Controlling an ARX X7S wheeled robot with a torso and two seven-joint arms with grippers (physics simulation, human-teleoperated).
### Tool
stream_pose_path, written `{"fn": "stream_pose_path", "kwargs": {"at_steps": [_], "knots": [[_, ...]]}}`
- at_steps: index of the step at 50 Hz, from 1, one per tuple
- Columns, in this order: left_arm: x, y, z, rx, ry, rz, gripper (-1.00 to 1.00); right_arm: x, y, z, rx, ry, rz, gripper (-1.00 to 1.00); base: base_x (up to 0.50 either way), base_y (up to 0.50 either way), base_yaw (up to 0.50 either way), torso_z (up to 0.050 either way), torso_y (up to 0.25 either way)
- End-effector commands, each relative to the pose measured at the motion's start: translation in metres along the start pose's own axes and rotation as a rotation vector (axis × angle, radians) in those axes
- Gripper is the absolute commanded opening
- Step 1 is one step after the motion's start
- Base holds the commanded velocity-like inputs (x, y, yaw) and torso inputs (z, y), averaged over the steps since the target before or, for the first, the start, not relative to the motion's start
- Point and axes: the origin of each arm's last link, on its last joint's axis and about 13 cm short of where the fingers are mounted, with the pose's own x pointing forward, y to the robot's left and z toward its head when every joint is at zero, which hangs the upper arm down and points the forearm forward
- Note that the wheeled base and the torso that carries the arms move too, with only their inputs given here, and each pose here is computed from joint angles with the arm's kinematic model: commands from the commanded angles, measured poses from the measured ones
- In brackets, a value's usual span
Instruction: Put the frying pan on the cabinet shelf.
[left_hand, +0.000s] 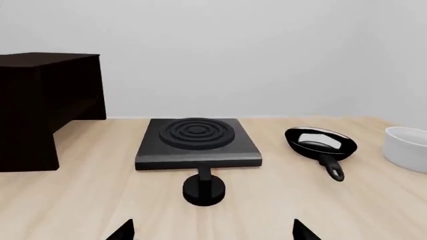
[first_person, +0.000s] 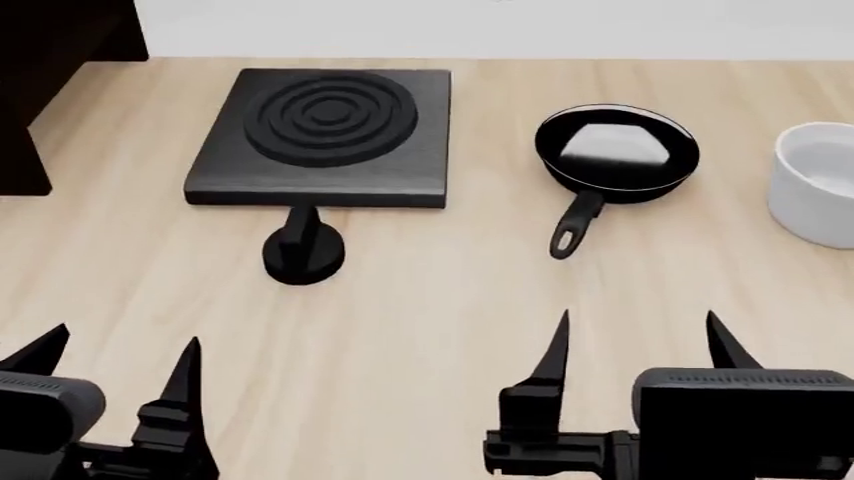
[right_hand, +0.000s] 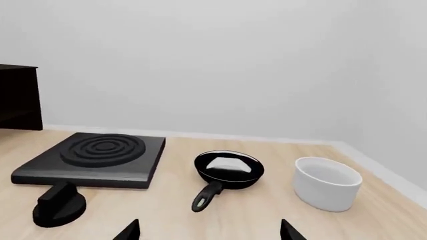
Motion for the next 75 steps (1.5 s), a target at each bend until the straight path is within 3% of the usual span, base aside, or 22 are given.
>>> {"fn": "stream_pose_path", "kwargs": {"at_steps": [1,6,8,10,19,25,59,64,73,75], "knots": [[-0.002,0.002,0.003,-0.030,-0.014,0.021,1.00,0.000,-0.004,-0.002,0.028,0.009,-0.010,1.00,0.45,0.35,0.00,0.000,0.000],[-0.002,0.002,0.003,-0.033,-0.014,0.018,1.00,0.000,-0.006,-0.004,0.017,0.009,-0.016,1.00,0.46,0.34,0.00,0.000,0.000],[-0.002,0.002,0.004,-0.031,-0.014,0.016,1.00,0.001,-0.006,-0.005,-0.059,-0.010,-0.020,1.00,0.48,0.31,0.00,0.000,0.000],[-0.003,0.001,0.005,-0.032,-0.015,0.018,1.00,0.000,-0.005,-0.004,-0.017,0.000,-0.013,1.00,0.50,0.24,0.00,0.000,0.000],[-0.004,0.000,0.008,-0.030,-0.019,0.015,1.00,0.000,-0.007,0.000,-0.004,-0.017,-0.016,1.00,0.50,0.19,0.00,0.000,0.000],[-0.002,-0.001,0.005,-0.029,-0.016,0.006,1.00,0.001,-0.006,-0.005,-0.041,-0.018,-0.009,1.00,0.50,0.00,0.00,0.000,0.000],[-0.006,0.007,0.005,-0.034,-0.031,0.047,1.00,0.000,-0.004,-0.008,-0.052,-0.005,-0.009,1.00,0.50,0.00,0.00,0.000,0.000],[-0.007,0.008,0.005,-0.036,-0.030,0.049,1.00,0.004,-0.006,-0.011,-0.026,0.048,-0.071,1.00,0.27,0.00,0.00,0.000,0.000],[0.007,0.019,0.011,-0.095,-0.022,0.115,1.00,0.020,-0.006,-0.011,-0.125,0.139,-0.127,1.00,0.00,0.00,0.00,0.000,0.000],[0.013,0.022,0.014,-0.076,-0.010,0.128,1.00,0.024,-0.004,-0.012,-0.132,0.162,-0.116,1.00,0.00,0.00,0.00,0.000,0.000]]}}
